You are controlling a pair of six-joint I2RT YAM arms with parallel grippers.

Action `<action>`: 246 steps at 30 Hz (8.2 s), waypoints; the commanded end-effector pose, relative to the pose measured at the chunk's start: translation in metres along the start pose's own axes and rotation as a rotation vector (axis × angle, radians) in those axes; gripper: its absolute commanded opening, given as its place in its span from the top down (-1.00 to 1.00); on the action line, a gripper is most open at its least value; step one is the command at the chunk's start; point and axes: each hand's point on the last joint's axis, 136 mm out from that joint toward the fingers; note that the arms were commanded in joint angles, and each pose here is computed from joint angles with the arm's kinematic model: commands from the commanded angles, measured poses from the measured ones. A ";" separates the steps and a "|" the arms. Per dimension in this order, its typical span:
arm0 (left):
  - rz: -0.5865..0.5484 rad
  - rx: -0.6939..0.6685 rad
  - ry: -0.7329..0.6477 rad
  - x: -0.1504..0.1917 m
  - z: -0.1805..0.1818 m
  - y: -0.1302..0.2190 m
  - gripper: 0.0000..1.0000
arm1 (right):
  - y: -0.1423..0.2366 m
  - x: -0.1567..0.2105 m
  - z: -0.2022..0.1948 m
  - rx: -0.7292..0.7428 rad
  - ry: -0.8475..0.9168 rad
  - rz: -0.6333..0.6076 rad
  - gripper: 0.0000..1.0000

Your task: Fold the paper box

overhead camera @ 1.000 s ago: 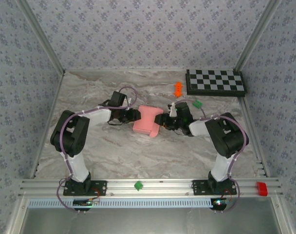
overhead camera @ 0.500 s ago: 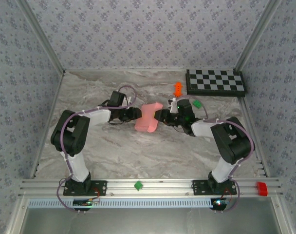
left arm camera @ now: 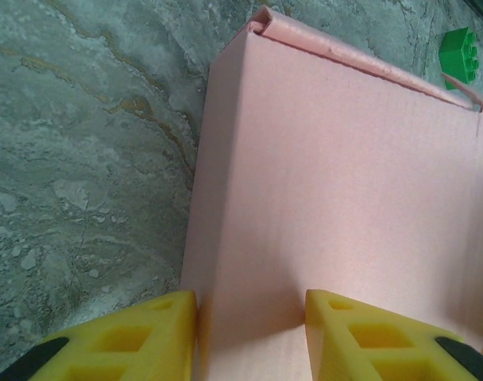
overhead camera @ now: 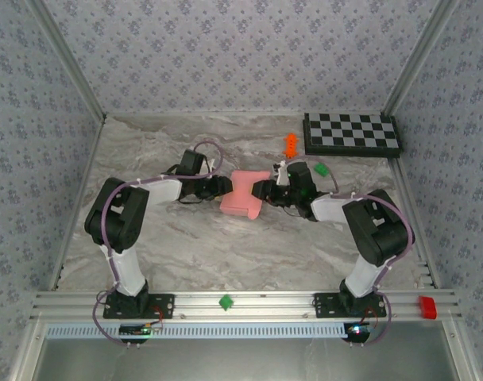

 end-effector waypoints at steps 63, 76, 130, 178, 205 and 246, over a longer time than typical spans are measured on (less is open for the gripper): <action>-0.049 -0.120 -0.009 -0.026 -0.007 0.007 0.17 | 0.044 -0.027 0.048 0.213 0.201 -0.100 0.08; 0.003 -0.065 -0.043 -0.051 -0.011 -0.017 0.24 | 0.013 -0.015 0.030 0.163 0.093 -0.053 0.11; 0.069 -0.683 -0.462 -0.037 -0.094 0.029 -0.68 | 0.164 -0.006 -0.033 0.495 0.144 -0.294 -0.07; 0.330 -0.475 -0.885 -0.023 -0.065 0.010 -0.06 | 0.155 -0.004 -0.051 0.505 0.102 -0.279 -0.08; 0.440 -0.068 -1.407 -0.013 -0.067 0.001 -0.02 | 0.155 -0.003 -0.061 0.520 0.084 -0.268 -0.08; 0.247 -0.101 -1.633 -0.050 -0.142 0.052 -0.48 | 0.158 -0.009 -0.057 0.520 0.156 -0.247 -0.18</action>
Point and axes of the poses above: each hand's point on the last joint's axis, 136 mm out from that joint toward the fingers, its own y axis back along the fingers, its own z axis along the line the jaws close on, x = y × z, and after that the axes turned 13 degrees about -y, right-handed
